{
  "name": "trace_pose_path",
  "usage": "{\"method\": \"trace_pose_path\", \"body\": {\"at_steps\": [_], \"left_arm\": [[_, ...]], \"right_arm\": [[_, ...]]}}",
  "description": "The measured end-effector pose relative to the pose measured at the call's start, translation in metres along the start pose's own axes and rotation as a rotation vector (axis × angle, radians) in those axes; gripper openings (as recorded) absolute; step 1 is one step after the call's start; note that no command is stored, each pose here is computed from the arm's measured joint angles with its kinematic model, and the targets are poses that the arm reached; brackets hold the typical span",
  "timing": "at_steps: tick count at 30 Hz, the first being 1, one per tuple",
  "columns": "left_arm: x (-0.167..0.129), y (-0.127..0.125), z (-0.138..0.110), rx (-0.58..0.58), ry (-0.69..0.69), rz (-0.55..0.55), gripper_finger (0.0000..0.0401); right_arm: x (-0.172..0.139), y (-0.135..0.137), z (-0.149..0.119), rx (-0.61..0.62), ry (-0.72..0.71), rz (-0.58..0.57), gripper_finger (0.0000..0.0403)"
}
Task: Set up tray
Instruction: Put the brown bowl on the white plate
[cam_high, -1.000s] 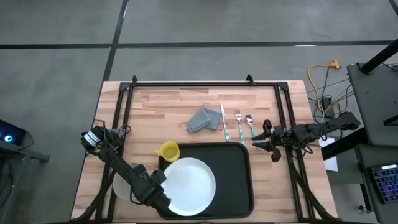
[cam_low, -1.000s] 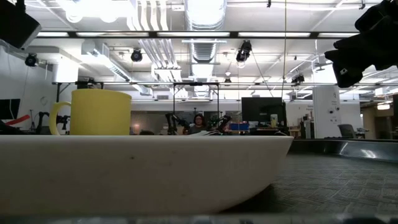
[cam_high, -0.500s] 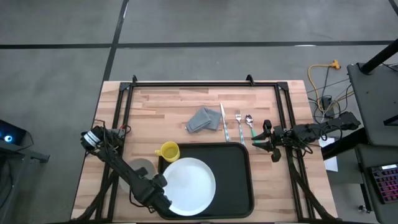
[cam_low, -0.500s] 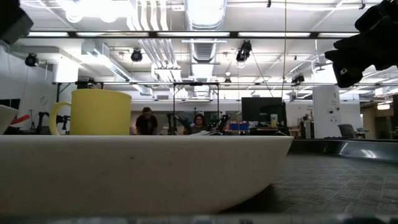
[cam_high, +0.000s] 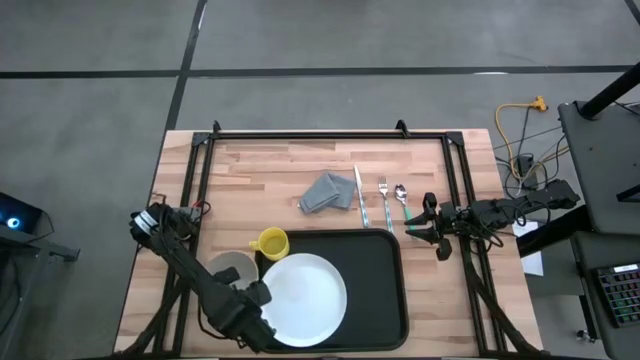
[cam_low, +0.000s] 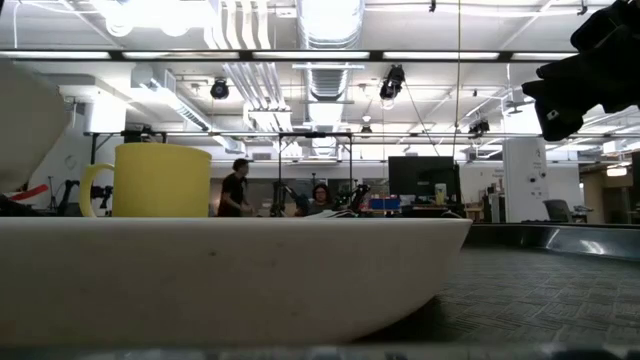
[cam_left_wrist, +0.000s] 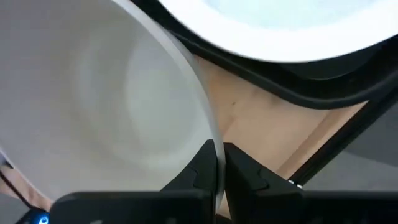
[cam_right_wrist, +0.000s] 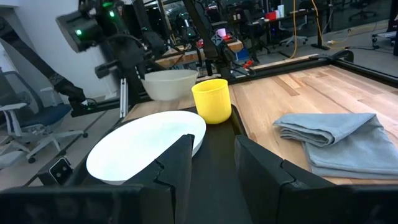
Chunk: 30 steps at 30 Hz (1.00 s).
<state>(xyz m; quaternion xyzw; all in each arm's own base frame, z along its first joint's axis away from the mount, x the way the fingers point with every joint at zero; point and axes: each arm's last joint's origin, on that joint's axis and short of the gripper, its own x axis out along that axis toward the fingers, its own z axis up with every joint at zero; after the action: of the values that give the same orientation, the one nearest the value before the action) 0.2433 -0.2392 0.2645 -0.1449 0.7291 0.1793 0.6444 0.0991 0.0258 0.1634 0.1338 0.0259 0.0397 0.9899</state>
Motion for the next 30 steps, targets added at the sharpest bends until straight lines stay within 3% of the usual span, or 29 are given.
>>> {"method": "trace_pose_path", "body": {"at_steps": [9,22,30], "left_arm": [[-0.024,-0.007,-0.004,0.175,-0.118,-0.055,0.0000],[0.003,-0.032,0.003,0.452,-0.136,-0.031,0.0000],[0.005,-0.035,0.005,0.528,-0.170,-0.028,0.0000]], "right_arm": [[0.000,0.000,0.000,0.000,0.000,0.000,0.0112],[0.000,0.000,0.000,0.000,0.000,0.000,0.0112],[0.000,0.000,0.000,0.000,0.001,0.000,0.0112]]}}
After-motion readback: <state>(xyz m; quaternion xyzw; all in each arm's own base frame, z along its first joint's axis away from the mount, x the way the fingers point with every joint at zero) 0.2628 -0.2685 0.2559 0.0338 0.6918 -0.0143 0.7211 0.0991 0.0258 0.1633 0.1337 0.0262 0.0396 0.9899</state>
